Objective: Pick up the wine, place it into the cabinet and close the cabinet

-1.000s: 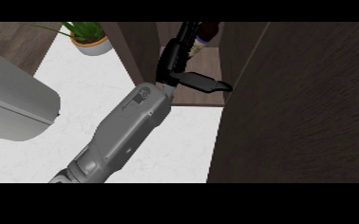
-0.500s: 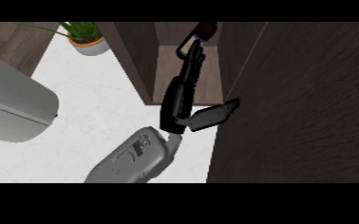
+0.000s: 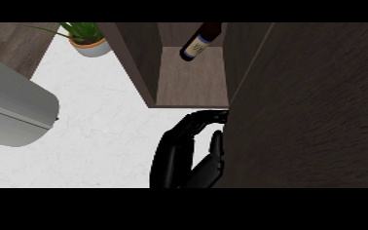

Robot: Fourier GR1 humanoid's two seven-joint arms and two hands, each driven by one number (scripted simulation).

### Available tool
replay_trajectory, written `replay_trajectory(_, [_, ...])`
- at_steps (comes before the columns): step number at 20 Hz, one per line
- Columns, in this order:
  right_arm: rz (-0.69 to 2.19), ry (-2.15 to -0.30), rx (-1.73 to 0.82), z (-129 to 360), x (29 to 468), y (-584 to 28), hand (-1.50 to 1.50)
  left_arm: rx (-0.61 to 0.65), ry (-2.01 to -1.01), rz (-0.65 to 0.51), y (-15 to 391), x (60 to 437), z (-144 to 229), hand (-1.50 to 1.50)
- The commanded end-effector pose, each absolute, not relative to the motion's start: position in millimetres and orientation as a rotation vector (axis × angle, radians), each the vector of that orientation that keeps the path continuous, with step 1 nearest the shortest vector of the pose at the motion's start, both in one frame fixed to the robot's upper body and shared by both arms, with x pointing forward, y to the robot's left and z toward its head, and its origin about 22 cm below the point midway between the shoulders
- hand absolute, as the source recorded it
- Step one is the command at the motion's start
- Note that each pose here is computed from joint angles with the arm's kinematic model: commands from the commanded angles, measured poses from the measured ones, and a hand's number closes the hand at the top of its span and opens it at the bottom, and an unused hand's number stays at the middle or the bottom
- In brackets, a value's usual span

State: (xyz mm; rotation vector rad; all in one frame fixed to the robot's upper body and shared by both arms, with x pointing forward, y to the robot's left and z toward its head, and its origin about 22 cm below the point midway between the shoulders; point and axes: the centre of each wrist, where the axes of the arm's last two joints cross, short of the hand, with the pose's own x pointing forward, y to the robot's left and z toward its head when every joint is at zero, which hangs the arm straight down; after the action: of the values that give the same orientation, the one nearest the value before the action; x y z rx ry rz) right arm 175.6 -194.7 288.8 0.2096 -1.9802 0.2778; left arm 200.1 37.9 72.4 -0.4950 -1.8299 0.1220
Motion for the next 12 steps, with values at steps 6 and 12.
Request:
replay_trajectory(6, [0.305, -1.973, 0.249, 287.1, 163.6, -203.0, -1.5, -0.606, -1.828, 0.048, 93.2, 156.2, 75.6, 1.5])
replay_trajectory(12, [0.574, -1.967, 0.333, 286.1, 156.2, -185.5, 1.5, -0.616, -1.824, 0.02, 151.2, 139.9, 87.3, 1.5])
